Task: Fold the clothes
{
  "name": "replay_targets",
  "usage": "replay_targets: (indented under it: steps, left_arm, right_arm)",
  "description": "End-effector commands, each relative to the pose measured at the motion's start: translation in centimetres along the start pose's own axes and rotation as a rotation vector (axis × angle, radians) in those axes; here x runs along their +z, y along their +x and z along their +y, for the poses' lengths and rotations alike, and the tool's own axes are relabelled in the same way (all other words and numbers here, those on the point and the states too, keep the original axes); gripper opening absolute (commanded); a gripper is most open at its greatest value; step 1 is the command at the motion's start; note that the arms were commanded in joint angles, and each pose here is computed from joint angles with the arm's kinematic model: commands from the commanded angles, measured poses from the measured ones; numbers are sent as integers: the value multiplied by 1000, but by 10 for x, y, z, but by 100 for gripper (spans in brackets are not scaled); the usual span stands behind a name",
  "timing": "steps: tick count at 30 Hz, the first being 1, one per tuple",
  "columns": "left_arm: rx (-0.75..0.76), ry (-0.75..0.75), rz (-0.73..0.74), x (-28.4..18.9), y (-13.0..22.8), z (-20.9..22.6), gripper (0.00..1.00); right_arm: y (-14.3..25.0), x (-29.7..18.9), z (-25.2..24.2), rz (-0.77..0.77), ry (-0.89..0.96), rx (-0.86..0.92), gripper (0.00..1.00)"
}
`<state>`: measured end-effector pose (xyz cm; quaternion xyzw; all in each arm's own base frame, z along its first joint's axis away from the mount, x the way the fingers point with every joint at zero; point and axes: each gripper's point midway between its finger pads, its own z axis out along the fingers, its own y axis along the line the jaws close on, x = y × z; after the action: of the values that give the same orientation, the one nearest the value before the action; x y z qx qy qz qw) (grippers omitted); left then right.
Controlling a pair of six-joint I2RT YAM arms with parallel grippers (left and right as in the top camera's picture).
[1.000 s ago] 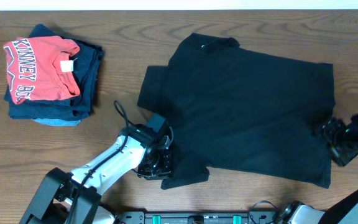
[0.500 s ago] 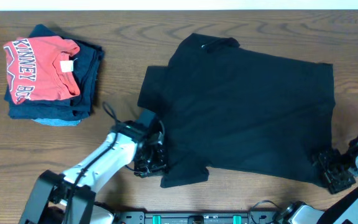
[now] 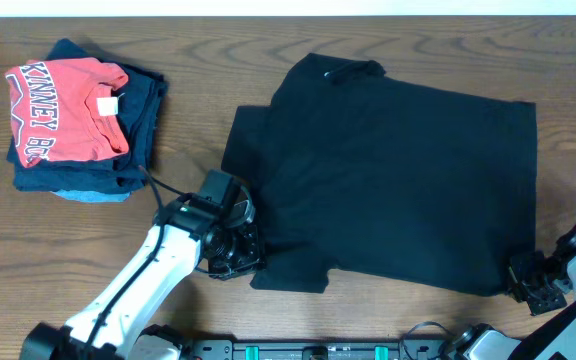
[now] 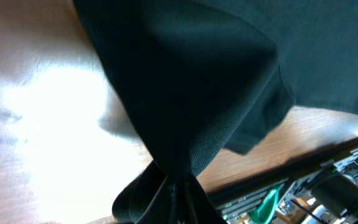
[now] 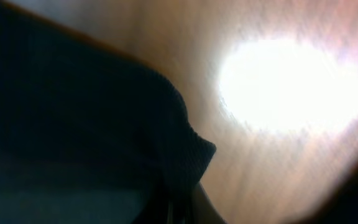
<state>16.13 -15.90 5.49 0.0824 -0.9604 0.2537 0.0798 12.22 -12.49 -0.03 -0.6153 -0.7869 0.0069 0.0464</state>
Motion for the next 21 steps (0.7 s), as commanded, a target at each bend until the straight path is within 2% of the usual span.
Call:
replay_targets:
  steps: [1,5,12,16,21]
  left_arm:
    - [33,28,-47,-19,-3,-10,6]
    - [-42,-56,-84,-34,4,12,6]
    - [-100,-74,-82,-52,27,24,6]
    - [-90,-29,-98,-69,38,11,6]
    - [-24,27,-208,-86,21,-7,6]
  right_arm:
    - [-14,-24,8,-28,-22,-43,1]
    - [-4,-60,35,23,-163,-93,2]
    - [9,-114,26,-23,-176,-122,1]
    - [18,-139,20,-75,-206,-129,1]
    - [22,-152,15,-141,-230,-129,1]
